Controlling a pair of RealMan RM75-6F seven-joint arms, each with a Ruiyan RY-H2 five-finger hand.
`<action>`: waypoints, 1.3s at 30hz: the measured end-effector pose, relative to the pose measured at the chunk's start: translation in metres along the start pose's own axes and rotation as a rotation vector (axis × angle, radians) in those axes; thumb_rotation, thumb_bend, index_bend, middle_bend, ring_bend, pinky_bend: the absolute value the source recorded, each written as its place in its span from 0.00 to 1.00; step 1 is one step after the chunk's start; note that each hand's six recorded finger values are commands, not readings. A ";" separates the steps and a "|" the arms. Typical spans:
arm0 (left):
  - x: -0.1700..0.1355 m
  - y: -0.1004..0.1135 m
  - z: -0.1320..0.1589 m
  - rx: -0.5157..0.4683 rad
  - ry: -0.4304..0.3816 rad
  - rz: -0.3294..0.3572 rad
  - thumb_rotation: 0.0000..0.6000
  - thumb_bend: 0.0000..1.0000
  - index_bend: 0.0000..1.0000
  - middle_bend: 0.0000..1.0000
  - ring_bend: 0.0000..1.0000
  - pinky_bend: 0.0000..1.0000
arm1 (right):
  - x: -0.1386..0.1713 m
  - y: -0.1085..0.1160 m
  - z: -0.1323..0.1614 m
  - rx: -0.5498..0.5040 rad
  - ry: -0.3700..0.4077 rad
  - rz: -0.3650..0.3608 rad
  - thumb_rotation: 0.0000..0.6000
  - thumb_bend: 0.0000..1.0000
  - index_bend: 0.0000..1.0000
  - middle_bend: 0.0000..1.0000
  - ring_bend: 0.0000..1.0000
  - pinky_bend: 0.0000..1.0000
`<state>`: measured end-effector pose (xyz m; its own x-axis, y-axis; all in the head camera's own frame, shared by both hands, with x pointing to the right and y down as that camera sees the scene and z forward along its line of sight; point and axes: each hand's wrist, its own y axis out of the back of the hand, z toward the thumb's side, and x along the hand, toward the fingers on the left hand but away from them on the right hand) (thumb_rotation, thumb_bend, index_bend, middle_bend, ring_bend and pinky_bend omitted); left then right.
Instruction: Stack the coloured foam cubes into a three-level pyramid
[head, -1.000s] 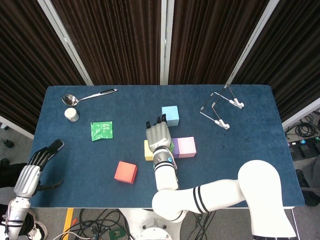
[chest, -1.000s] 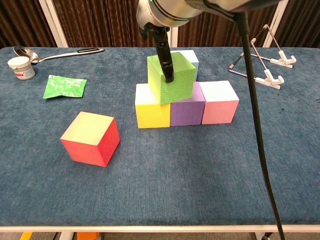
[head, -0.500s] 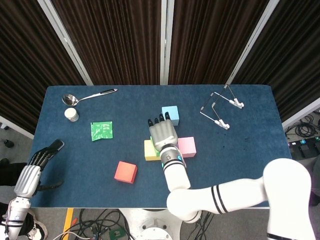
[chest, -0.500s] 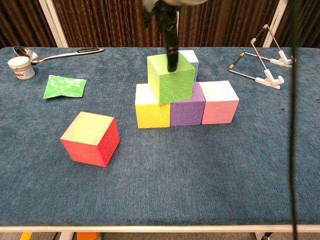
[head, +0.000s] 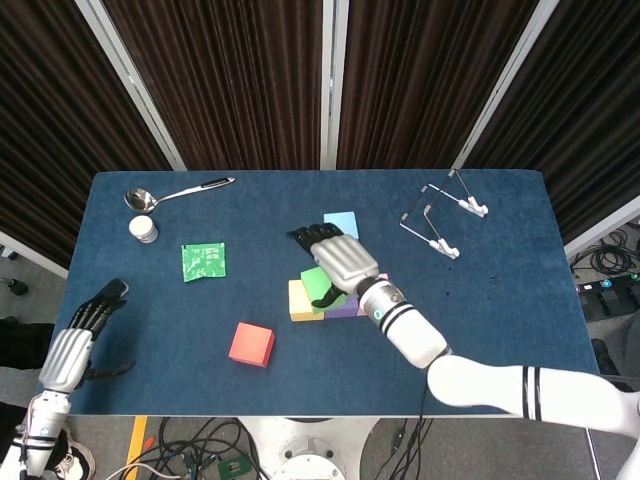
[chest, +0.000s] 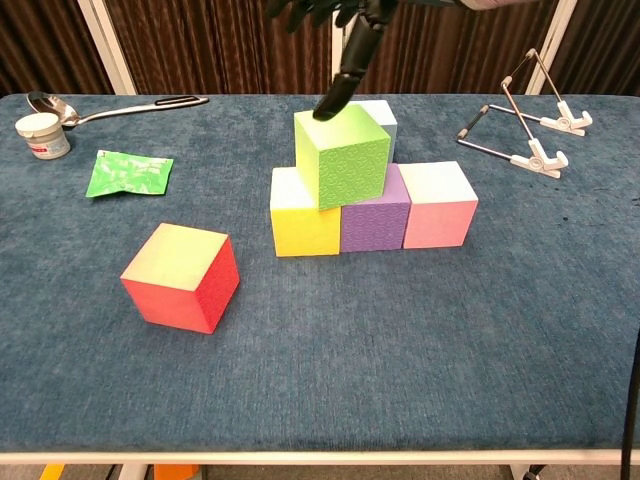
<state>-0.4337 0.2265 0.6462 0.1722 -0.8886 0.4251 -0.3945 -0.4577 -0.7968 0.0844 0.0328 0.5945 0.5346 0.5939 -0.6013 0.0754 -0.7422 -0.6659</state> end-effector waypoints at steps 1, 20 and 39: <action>0.000 0.000 0.001 0.002 0.000 -0.001 1.00 0.00 0.15 0.09 0.00 0.08 | 0.000 0.000 -0.009 -0.024 0.013 -0.018 1.00 0.00 0.00 0.04 0.00 0.00; 0.006 0.002 0.008 0.017 0.000 -0.007 1.00 0.00 0.15 0.09 0.00 0.08 | 0.008 0.001 -0.100 -0.252 0.004 -0.039 1.00 0.00 0.00 0.06 0.00 0.00; 0.004 0.002 0.005 0.008 0.005 0.008 1.00 0.00 0.15 0.09 0.00 0.08 | -0.082 0.003 -0.135 0.116 -0.216 -0.024 1.00 0.00 0.00 0.05 0.00 0.00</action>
<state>-0.4297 0.2215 0.6444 0.1651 -0.8920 0.4209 -0.3886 -0.4510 -0.8035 0.1544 -0.0597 0.7010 0.3403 0.6729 -0.6568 -0.0175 -0.6938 -0.7199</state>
